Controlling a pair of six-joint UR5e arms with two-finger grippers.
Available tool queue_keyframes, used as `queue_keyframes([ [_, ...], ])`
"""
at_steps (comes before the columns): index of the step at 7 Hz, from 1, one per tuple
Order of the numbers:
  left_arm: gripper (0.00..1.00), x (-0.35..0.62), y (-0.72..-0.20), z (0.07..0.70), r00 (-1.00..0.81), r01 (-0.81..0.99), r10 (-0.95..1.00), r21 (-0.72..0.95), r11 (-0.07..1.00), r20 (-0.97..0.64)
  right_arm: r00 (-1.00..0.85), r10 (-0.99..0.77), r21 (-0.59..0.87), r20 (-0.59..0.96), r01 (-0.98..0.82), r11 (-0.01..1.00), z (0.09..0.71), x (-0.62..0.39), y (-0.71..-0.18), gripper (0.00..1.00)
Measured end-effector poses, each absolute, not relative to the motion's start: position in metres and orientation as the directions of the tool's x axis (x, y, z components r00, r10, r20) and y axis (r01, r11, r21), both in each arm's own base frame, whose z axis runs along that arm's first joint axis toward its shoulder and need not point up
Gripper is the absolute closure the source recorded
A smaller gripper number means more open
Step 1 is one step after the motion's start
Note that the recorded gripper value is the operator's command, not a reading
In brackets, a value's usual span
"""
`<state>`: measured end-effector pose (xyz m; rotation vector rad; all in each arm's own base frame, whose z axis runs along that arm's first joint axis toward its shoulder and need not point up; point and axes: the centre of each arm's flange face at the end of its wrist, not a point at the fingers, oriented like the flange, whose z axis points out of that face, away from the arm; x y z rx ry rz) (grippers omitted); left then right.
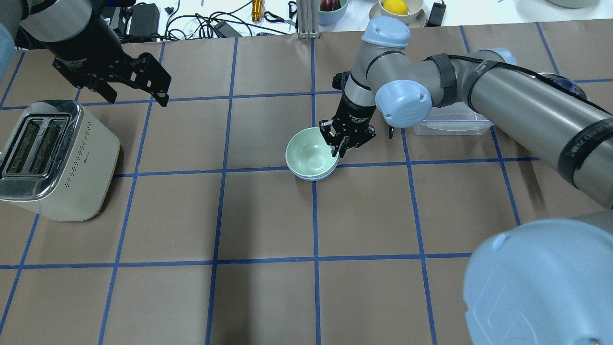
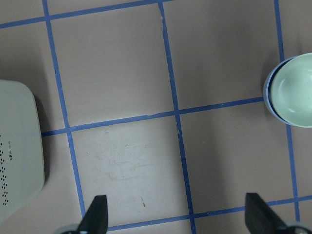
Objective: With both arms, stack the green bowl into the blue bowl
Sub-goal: 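Open the right gripper and raise it away from the stacked bowls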
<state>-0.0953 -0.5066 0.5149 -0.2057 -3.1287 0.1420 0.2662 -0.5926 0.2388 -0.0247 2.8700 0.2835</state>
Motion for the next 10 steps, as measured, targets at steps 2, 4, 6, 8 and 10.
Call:
queue_keyframes([
  [2,0.00,-0.095,-0.506,0.514,-0.991,0.130,0.130,-0.092,0.987,-0.010,-0.970,0.018,0.129,-0.243,-0.014,0.992,0.289,0.250,-0.599,0.00],
  [4,0.00,-0.095,-0.506,0.513,-0.992,0.130,0.130,-0.089,0.988,-0.008,-0.990,0.061,0.087,-0.127,0.050,0.995,0.372,0.188,-0.591,0.00],
  [6,0.00,-0.095,-0.506,0.512,-0.992,0.129,0.129,-0.088,0.988,-0.008,-0.994,0.085,0.073,-0.070,0.079,0.994,0.438,0.154,-0.555,0.00],
  [8,0.00,-0.095,-0.506,0.511,-0.992,0.129,0.129,-0.085,0.988,-0.006,-0.996,0.091,0.057,-0.024,0.089,0.994,0.481,0.145,-0.519,0.00],
  [10,0.00,-0.095,-0.508,0.510,-0.992,0.130,0.130,-0.085,0.988,-0.004,-0.998,0.059,0.098,0.025,0.061,0.993,0.484,0.133,-0.508,0.00],
])
